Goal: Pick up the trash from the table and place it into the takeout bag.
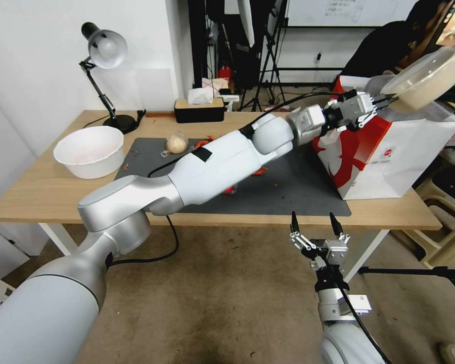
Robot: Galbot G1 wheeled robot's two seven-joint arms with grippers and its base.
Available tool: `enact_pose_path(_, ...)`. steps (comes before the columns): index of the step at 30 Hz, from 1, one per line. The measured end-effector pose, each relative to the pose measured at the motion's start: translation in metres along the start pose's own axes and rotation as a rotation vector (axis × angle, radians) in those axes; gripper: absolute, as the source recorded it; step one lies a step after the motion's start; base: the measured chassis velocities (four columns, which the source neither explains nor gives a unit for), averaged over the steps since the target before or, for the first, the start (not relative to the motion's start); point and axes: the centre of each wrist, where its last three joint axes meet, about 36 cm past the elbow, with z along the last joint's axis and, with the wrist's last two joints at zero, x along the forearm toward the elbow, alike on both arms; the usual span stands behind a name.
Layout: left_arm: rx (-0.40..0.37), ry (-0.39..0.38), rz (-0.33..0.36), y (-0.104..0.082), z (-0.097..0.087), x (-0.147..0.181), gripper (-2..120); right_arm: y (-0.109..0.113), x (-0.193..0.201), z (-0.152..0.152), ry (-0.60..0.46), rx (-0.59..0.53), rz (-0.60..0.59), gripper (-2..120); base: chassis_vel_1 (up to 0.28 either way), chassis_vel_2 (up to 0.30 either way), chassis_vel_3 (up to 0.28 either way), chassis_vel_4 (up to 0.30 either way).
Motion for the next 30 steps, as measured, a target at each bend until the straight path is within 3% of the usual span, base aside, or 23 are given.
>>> enact_pose_path(2, -0.005, 0.010, -0.005, -0.001, 0.002, -0.001, 7, 0.000, 0.000, 0.000, -0.001, -0.001, 0.000, 96, 0.000, 0.000, 0.000, 0.000)
enact_pose_path(9, -0.023, 0.060, -0.044, 0.001, 0.006, -0.003, 37, 0.000, 0.000, 0.000, -0.004, -0.003, 0.003, 96, 0.000, 0.000, 0.000, 0.000)
enact_pose_path(18, -0.012, 0.066, -0.112, 0.013, 0.000, 0.013, 68, -0.001, -0.002, -0.001, -0.010, -0.002, 0.006, 96, 0.000, 0.000, 0.000, 0.000)
enact_pose_path(20, 0.023, 0.079, -0.154, 0.018, -0.003, 0.031, 79, 0.000, -0.002, -0.001, -0.010, -0.003, 0.006, 96, 0.000, 0.000, 0.000, 0.000)
enact_pose_path(26, 0.070, 0.107, -0.218, 0.025, 0.002, 0.076, 97, 0.000, -0.002, -0.001, -0.010, -0.005, 0.008, 96, 0.000, 0.000, 0.000, 0.000)
enact_pose_path(30, 0.114, 0.138, -0.280, 0.027, 0.007, 0.115, 100, 0.002, -0.001, -0.002, -0.010, -0.009, 0.008, 99, 0.000, 0.000, 0.000, 0.000)
